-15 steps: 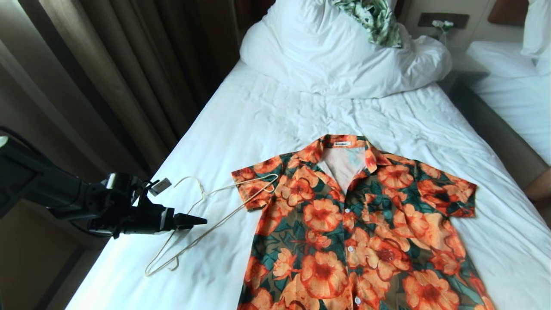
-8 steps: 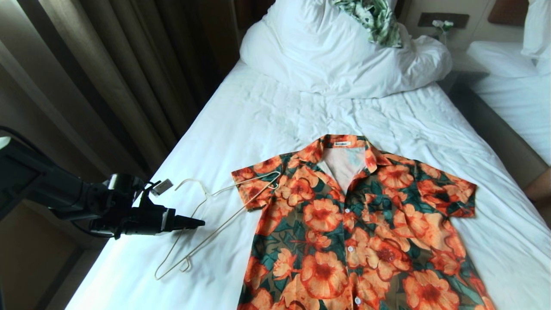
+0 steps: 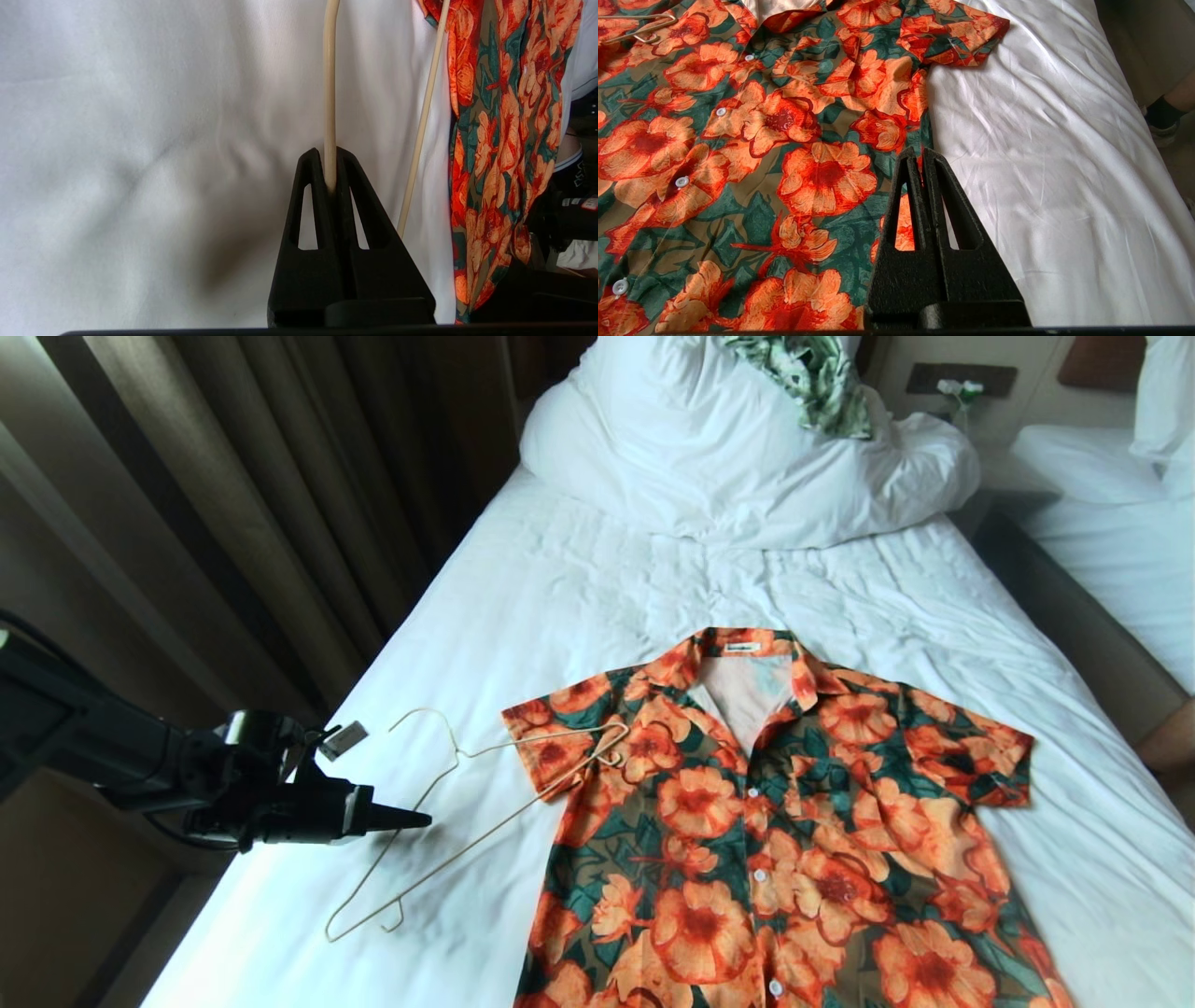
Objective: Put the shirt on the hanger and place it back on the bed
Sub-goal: Lift the shirt and hanger
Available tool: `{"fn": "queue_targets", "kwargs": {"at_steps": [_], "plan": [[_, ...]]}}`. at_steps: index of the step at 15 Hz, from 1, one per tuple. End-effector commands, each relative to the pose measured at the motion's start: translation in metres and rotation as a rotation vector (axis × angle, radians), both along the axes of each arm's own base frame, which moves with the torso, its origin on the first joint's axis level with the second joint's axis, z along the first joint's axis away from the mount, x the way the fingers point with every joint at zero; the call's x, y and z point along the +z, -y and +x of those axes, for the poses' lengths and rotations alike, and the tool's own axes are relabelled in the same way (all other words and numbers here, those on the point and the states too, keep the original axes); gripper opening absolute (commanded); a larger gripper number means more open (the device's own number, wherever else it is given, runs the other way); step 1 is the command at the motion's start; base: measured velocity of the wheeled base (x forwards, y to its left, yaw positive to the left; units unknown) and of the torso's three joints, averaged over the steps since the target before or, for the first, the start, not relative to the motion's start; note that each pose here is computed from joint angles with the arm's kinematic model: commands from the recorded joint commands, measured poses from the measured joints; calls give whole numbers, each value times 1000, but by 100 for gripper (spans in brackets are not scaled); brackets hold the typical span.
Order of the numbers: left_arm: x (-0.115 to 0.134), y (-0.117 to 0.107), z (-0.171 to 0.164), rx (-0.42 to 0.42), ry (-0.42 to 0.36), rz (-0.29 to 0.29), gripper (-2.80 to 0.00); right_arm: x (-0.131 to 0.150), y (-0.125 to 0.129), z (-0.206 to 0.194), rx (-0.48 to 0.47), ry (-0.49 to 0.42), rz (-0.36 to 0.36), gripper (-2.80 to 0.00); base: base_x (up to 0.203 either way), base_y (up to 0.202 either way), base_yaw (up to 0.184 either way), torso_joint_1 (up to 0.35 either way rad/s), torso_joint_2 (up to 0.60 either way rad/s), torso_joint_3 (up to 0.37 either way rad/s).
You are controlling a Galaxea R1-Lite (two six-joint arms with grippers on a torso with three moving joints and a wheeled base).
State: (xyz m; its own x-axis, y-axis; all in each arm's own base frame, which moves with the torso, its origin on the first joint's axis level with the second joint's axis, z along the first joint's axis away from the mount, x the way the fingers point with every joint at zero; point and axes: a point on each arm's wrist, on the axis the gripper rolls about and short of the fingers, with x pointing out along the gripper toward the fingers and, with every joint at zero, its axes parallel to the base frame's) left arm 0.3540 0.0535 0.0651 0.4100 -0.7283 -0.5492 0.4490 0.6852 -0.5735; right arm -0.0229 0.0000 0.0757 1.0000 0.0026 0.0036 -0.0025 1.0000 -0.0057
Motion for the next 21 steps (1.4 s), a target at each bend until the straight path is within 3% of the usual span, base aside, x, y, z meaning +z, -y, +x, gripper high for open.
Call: {"fn": "queue_targets", "kwargs": {"at_steps": [1,5,9,12,16,21], "plan": [[15,-1,-5,6,27,-2,-280,0,0,0,0,2,0,-280,0,0,0,0,0,0],[70,5,-32,21,72,-16,-280,0,0,0,1,3,0,-280,0,0,0,0,0,0],[131,17,-83,-7,126,-56,-280,0,0,0,1,3,0,-280,0,0,0,0,0,0],[161,25,-123,-27,150,-85,-280,0,0,0,1,3,0,-280,0,0,0,0,0,0],[181,34,-163,-65,139,-157,-280,0,0,0,1,1,0,-280,0,0,0,0,0,0],[191,39,-181,-73,142,-198,-280,0,0,0,1,1,0,-280,0,0,0,0,0,0]]}}
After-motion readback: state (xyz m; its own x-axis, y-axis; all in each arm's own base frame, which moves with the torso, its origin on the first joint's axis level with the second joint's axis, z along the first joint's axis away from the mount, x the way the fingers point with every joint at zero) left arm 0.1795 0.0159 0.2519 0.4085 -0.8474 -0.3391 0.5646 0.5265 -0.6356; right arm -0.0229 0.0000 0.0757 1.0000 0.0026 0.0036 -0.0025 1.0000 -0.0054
